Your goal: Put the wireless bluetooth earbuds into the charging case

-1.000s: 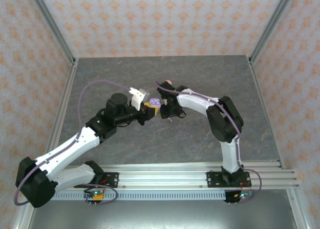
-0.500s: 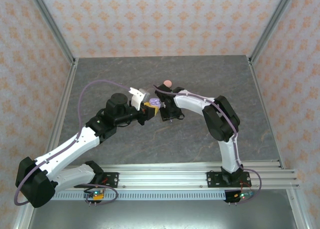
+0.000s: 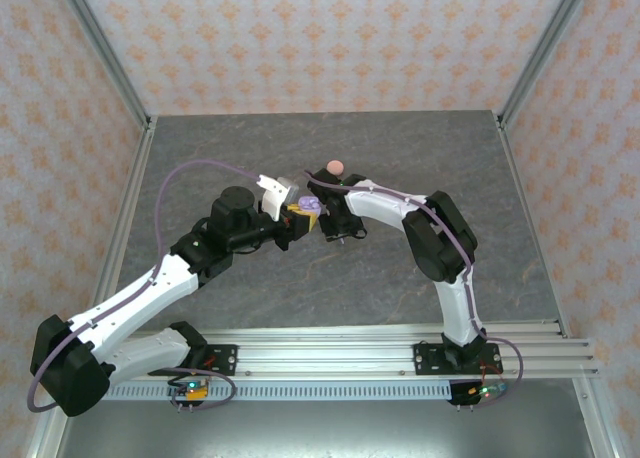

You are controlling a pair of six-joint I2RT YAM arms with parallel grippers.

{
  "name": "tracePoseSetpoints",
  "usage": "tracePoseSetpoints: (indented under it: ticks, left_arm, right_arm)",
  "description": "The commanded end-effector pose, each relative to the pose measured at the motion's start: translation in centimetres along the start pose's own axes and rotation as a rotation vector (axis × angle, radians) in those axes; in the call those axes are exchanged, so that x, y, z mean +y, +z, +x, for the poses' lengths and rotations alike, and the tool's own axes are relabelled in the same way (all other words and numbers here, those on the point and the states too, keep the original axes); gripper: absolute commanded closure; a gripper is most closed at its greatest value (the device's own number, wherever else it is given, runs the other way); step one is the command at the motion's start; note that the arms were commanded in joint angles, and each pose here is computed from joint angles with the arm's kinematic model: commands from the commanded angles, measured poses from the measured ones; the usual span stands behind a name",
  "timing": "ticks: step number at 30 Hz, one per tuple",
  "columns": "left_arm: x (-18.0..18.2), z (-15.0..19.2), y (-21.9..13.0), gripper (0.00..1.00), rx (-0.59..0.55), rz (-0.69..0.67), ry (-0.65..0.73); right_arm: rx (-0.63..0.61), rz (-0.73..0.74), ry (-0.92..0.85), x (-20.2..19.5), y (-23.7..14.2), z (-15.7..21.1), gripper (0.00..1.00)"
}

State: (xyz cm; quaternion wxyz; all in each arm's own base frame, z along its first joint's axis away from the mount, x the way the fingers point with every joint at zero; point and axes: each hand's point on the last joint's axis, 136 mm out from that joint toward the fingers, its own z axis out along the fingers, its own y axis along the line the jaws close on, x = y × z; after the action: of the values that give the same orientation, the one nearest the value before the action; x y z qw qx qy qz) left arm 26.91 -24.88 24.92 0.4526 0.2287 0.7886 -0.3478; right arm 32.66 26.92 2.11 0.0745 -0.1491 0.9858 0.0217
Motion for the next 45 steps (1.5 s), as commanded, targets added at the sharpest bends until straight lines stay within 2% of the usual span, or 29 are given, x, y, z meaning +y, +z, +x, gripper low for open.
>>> tracePoseSetpoints:
  ticks: [1, 23, 29, 34, 45]
  left_arm:
    - [-0.1, -1.0, -0.8, 0.81, -0.028, -0.01, 0.022]
    - [0.9, -0.4, -0.3, 0.8, -0.003, -0.051, 0.01]
    - [2.6, 1.2, 0.5, 0.81, 0.062, -0.125, 0.003]
    - [3.6, 2.2, 1.5, 0.8, 0.082, -0.157, -0.016]
    - [5.4, 3.4, 2.4, 0.81, 0.053, -0.216, -0.044]
  right_arm:
    - [0.021, 0.072, 0.008, -1.1, 0.7, 0.3, 0.7]
    - [-0.029, 0.059, 0.085, -2.4, -0.3, -0.1, 0.78]
    - [-0.051, -0.075, 0.172, -2.6, -1.1, -0.4, 0.79]
    - [-0.082, -0.244, 0.261, -2.2, -2.4, -1.1, 0.79]
    - [-0.218, -0.627, 0.366, -0.9, -9.8, -2.7, 0.79]
